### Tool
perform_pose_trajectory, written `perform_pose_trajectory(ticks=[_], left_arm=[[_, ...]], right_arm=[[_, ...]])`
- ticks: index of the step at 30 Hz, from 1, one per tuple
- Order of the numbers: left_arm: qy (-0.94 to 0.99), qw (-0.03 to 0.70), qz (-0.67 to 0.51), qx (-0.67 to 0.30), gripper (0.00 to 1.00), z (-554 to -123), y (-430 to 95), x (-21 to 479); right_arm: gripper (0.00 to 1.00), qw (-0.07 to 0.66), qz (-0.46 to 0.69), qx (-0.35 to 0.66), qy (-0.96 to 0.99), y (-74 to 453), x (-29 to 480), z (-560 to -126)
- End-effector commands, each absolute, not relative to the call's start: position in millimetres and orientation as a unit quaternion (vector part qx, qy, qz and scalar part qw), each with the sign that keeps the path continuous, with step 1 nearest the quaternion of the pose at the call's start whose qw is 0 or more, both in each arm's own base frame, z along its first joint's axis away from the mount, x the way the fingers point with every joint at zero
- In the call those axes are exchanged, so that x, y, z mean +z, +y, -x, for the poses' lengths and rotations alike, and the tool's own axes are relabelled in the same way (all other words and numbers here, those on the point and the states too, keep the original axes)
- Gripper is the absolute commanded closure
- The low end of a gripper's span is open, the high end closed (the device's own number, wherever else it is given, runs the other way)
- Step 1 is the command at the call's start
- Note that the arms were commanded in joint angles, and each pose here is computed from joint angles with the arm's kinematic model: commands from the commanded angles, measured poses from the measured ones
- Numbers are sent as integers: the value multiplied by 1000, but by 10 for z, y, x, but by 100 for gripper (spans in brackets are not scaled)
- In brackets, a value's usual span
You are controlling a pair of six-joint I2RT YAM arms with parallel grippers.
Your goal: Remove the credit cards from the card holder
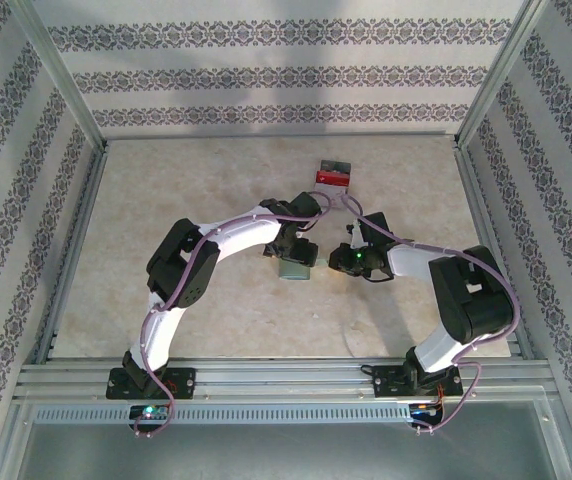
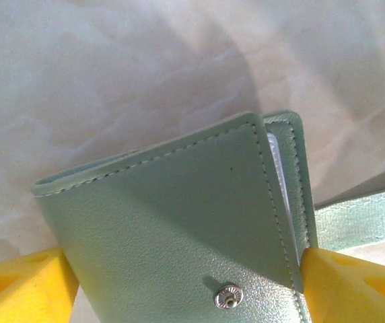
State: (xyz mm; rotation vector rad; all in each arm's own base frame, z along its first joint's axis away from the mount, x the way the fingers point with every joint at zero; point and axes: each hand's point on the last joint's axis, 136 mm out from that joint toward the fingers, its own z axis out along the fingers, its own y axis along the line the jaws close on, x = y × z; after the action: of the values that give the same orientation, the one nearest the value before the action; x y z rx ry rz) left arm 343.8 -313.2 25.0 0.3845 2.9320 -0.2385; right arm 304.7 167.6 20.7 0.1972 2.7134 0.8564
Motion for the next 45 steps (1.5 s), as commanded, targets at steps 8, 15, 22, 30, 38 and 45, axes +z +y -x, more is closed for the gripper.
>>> perform_pose_trajectory(ticks=[8,15,22,30,38,45], left_arm=[[987,77,-103,-97,16,-3382,-3064,180],[987,74,-102,-100,17,-3371,-3063,159],[987,71,-102,-99,17,-3367,-3063,136],[987,68,-102,-101,17,-3358,-3067,118],[988,67,-102,-100,17,-3356,-3067,100],[988,66,-101,-100,17,-3355,-3068,94]], right_arm=[[88,180,-71,355,915,1770,719,-3128],[99,164,-74,398,899,1985,682,-3184],[99,180,-71,399,896,1995,761,-3213],[100,171,-64,419,889,2121,781,-3186],[100,180,-63,429,883,2150,857,-3201],[100,167,-68,431,884,2161,796,-3135]])
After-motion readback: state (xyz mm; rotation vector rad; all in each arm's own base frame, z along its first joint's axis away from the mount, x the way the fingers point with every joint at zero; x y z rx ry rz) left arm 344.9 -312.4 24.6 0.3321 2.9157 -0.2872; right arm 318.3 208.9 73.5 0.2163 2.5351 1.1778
